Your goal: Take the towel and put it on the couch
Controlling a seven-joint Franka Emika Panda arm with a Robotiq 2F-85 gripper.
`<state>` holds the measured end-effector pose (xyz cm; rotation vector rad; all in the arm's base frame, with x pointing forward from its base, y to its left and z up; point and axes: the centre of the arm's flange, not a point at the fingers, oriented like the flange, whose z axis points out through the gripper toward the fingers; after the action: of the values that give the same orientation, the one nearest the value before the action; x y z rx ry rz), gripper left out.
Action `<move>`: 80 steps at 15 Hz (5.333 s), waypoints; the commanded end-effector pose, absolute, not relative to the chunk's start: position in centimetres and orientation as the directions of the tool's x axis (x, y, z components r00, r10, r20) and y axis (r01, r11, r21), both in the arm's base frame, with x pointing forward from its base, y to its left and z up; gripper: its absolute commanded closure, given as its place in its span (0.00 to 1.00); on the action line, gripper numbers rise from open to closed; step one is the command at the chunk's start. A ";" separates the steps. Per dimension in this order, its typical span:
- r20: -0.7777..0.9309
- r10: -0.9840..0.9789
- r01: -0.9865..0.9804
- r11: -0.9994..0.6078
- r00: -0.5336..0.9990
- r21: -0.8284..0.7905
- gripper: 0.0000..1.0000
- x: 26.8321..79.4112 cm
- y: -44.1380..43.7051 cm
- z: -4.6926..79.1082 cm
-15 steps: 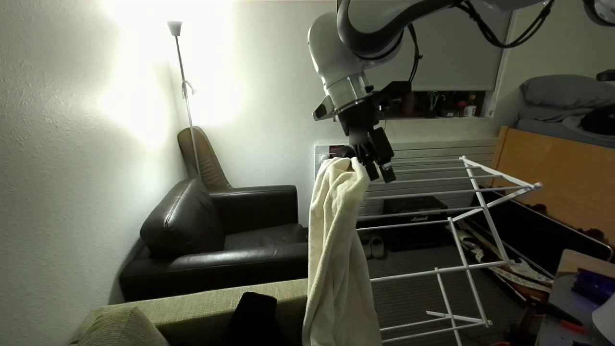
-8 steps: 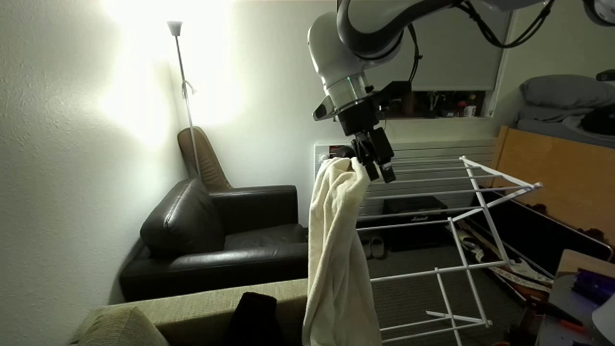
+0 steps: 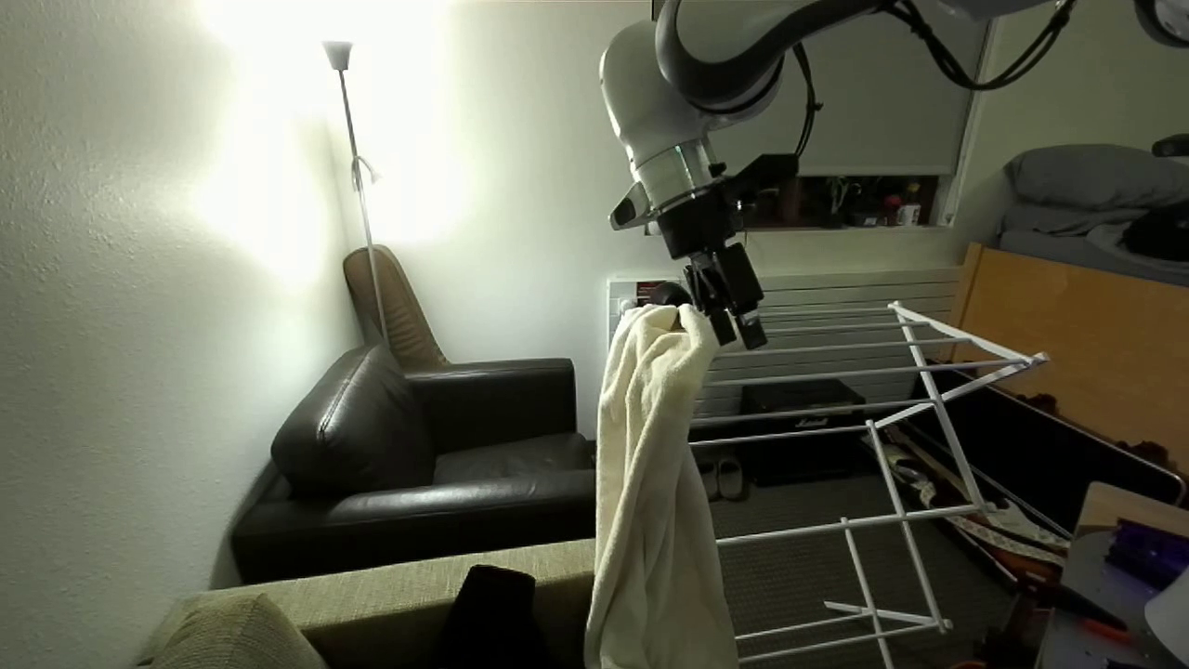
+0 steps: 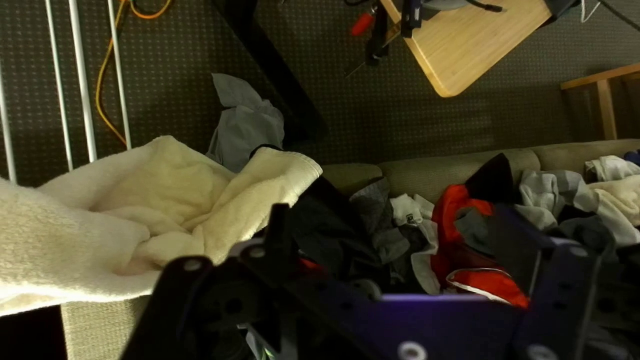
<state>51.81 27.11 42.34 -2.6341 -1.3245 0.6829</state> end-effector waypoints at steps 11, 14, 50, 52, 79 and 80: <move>-0.325 0.461 0.462 -0.883 0.826 -0.080 0.00 45.4 14.6 44.2; -0.299 0.387 0.395 -0.918 0.872 -0.035 0.00 45.8 12.1 44.0; 0.005 -0.159 -0.159 -0.987 0.987 0.032 0.00 57.1 -0.9 41.6; 0.043 -0.223 -0.224 -0.974 0.974 0.018 0.00 58.6 -1.2 41.9; 0.289 -0.498 -0.511 -0.859 0.818 -0.034 0.00 69.0 -2.7 36.9; 0.307 -0.488 -0.500 -0.865 0.817 -0.044 0.00 69.2 -2.2 37.4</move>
<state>68.41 -3.38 36.52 -3.0443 0.8809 -0.4061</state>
